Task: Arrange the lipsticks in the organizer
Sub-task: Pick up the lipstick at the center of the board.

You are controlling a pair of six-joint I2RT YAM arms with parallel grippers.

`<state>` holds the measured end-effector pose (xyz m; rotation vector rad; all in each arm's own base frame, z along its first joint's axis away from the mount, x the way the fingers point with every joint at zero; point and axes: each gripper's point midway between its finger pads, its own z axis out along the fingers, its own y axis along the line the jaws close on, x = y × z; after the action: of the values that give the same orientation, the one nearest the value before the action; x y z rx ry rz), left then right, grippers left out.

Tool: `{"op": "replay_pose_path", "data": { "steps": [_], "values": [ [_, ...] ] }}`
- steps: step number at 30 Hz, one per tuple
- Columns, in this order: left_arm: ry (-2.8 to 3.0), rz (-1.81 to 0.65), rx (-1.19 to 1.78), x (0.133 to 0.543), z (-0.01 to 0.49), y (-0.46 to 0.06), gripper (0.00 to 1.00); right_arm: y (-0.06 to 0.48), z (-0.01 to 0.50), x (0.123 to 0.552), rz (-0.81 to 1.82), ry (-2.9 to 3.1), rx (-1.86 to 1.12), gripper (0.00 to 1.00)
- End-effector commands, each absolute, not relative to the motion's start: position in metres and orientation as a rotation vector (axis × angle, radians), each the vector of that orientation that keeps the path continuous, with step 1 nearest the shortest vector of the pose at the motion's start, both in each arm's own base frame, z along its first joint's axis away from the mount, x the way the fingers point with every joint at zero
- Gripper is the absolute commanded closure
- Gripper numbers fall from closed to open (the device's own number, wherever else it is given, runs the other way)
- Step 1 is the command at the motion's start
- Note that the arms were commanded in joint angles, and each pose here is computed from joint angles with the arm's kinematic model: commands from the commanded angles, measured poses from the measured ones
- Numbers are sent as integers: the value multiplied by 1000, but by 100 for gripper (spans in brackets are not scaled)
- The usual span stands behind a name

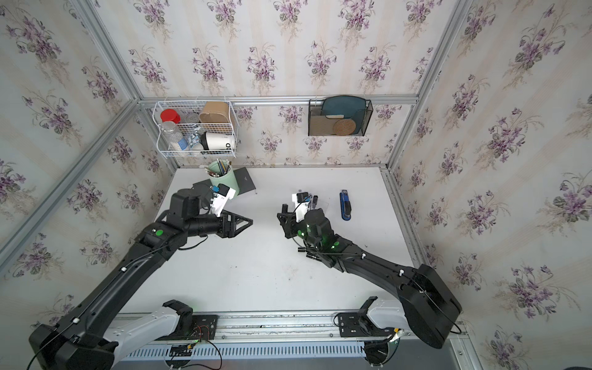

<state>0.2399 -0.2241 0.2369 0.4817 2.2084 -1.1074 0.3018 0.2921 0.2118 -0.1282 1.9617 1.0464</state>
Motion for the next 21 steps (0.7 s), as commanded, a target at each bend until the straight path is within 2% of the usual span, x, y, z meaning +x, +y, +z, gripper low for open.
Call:
{"op": "replay_pose_path", "data": {
  "steps": [1,6,14,18,21],
  "values": [
    [1921,-1156,485,255,255,-253,34,306,232,297,1443,1963,145,92],
    [1879,-1208,628,233,234,-295,34,314,243,295,1584,1952,219,90],
    [1860,-1136,697,244,235,-302,37,317,244,292,1594,1972,200,91],
    [1865,-1146,709,253,241,-302,43,317,243,286,1585,1987,160,91],
    [1893,-1157,736,255,236,-304,55,317,243,283,1591,1991,139,91]
  ]
}}
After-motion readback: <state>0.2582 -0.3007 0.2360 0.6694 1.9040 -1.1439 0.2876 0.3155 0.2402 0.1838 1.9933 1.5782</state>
